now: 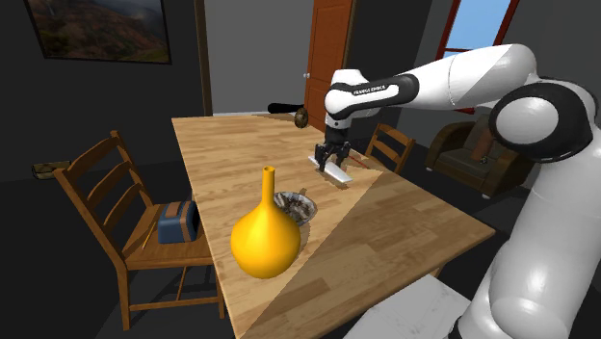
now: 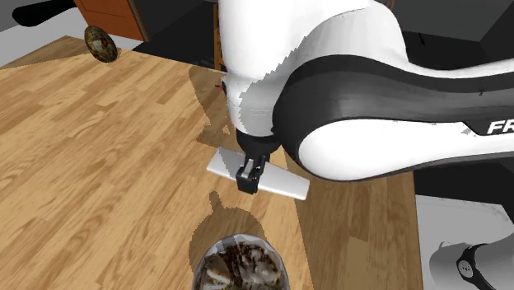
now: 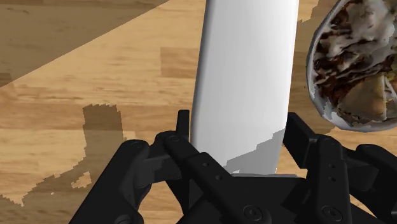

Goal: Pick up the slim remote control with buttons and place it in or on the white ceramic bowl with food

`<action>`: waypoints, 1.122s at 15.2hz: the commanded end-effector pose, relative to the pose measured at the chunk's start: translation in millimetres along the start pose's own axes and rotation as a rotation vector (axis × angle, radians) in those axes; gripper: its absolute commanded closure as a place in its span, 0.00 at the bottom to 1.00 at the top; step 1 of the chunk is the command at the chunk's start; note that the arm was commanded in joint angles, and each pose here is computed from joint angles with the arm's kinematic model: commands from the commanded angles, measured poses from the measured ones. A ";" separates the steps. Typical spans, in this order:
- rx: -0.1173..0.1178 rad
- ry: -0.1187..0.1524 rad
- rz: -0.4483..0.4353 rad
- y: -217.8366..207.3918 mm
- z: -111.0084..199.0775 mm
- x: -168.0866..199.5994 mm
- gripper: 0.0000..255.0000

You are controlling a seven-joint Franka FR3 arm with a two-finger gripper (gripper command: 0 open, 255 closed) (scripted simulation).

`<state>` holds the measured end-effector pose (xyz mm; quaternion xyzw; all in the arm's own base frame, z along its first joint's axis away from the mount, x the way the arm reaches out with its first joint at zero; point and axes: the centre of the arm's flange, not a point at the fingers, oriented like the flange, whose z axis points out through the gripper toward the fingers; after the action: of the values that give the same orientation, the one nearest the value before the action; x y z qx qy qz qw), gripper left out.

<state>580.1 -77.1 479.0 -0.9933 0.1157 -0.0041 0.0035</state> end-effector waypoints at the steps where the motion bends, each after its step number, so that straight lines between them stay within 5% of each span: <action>1: 0.000 0.000 0.001 -26.8 0.1 -4.1 1.00; 13: 0.000 0.000 0.001 -185.9 0.0 -37.3 1.00; 17: 0.000 0.000 0.001 -185.8 21.1 -37.5 1.00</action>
<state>586.7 112.1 463.6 -0.9932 0.1161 -0.0040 0.0034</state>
